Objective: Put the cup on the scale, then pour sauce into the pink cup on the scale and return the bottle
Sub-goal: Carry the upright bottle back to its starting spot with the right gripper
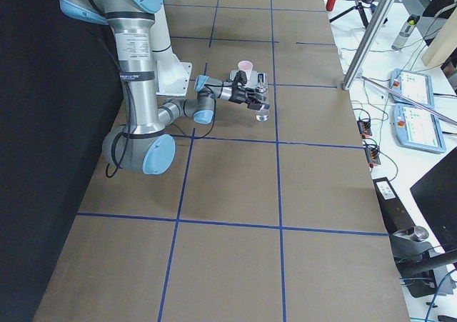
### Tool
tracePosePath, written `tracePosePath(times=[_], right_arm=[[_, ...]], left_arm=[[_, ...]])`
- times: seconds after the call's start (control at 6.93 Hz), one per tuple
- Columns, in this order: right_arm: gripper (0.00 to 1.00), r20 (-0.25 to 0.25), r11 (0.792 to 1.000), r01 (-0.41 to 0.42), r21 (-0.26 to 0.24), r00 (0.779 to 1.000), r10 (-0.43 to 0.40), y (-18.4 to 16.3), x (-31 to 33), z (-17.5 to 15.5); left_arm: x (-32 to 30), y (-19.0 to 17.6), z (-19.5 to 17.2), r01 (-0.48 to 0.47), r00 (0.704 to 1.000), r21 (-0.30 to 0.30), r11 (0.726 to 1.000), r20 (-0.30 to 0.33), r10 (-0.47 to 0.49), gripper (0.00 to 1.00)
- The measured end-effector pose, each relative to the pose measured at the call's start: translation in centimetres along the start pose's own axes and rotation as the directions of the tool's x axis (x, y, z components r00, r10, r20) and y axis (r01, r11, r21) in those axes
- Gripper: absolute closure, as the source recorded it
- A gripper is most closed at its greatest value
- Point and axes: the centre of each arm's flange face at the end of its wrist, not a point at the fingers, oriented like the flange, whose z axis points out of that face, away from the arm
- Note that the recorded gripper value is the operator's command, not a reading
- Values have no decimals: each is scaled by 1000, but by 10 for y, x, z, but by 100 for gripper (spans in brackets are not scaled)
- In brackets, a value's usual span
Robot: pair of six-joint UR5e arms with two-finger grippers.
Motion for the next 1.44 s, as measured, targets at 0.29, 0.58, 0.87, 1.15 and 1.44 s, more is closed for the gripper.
tracePosePath(times=[0.29, 0.58, 0.87, 1.15, 1.44], right_arm=[[100, -10, 995, -83, -61, 997, 82, 4, 32, 7], [100, -13, 986, -90, -137, 996, 89, 5, 74, -2], [100, -70, 974, -124, -190, 991, 112, -1, 84, -11], [100, -143, 961, -163, -223, 981, 133, -8, 84, -19], [100, -164, 957, -170, -234, 977, 133, 9, 82, -19]], left_arm=[[3, -2, -4, -4, 1000, 7, 1000, 1, 4, 0], [3, -2, -7, -4, 1000, 12, 1000, 3, 4, 0], [3, -1, -7, -3, 1000, 12, 1000, 3, 3, 0], [3, -1, -7, -2, 1000, 12, 1000, 3, 2, 0], [2, -1, -7, -2, 1000, 12, 1000, 3, 2, 0]])
